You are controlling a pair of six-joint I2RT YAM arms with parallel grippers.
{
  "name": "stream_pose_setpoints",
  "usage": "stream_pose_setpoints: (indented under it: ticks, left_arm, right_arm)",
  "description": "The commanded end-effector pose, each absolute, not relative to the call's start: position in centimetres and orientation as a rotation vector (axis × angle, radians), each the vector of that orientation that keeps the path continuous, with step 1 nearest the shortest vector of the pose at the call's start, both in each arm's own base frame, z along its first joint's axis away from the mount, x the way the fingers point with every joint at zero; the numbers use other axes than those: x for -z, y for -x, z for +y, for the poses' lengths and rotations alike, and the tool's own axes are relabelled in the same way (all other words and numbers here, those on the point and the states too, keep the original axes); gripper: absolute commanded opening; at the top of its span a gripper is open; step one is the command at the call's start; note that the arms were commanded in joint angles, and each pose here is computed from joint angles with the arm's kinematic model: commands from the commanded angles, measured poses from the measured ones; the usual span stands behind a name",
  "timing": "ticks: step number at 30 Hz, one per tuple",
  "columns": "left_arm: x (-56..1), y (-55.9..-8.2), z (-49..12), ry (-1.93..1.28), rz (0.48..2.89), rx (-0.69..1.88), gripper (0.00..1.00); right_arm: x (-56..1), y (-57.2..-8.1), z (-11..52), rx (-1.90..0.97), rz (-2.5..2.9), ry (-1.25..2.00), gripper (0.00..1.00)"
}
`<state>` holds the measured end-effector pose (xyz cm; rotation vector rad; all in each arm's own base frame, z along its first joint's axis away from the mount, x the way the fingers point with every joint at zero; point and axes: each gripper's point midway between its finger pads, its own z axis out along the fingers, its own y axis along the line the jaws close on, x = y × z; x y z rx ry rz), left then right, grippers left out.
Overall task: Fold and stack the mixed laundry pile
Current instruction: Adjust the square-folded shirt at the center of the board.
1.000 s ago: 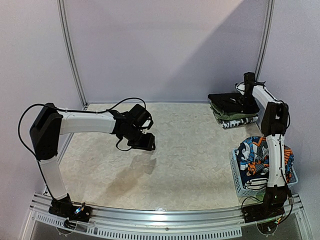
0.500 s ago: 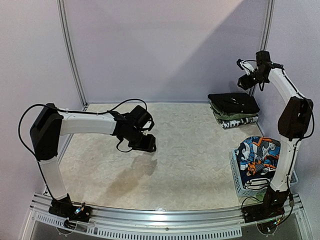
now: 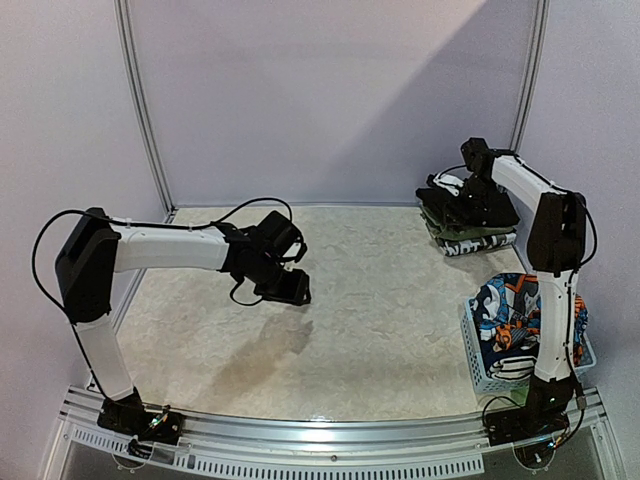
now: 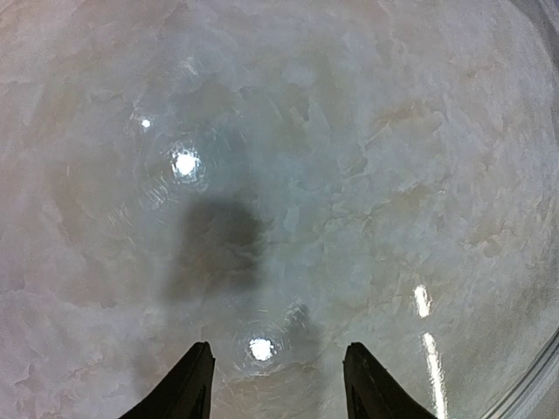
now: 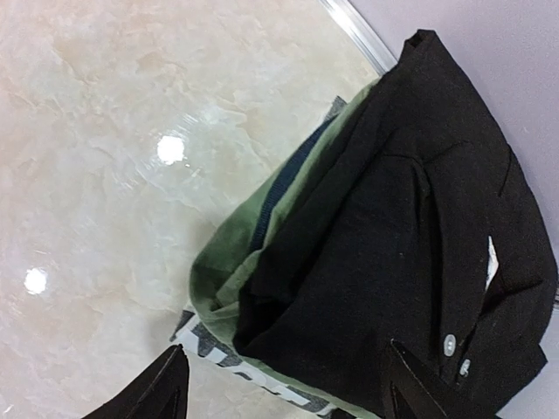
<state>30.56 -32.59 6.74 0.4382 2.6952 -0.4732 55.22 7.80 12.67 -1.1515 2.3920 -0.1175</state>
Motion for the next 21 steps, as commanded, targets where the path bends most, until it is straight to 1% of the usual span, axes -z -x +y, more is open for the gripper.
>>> stream_pose_setpoints:
  ticks: [1,3,7,11,16,21]
  left_arm:
    - [-7.0,-29.8,-32.9,-0.460,2.688,0.489,0.52]
    - [-7.2,-29.8,-33.0,-0.459,2.685,0.493,0.52]
    - [-7.4,-29.8,-32.8,-0.454,2.682,0.490,0.52]
    - [-7.5,-29.6,-32.6,-0.448,2.680,0.487,0.52]
    - [-7.6,-29.5,-32.6,-0.440,2.676,0.498,0.52]
    - [-7.7,-29.4,-32.8,-0.438,2.670,0.504,0.52]
  right_arm:
    - [-11.0,-56.3,6.9,0.294,2.394,1.209,0.76]
    - [-10.4,-57.0,6.4,0.359,2.398,1.186,0.70]
    - [-10.3,-58.0,5.9,0.408,2.395,1.116,0.49]
    - [-11.4,-57.4,6.3,0.385,2.382,1.093,0.32]
    - [-12.1,-55.2,6.7,0.404,2.393,1.104,0.20]
    - [-13.0,-53.5,7.3,0.400,2.395,1.094,0.19]
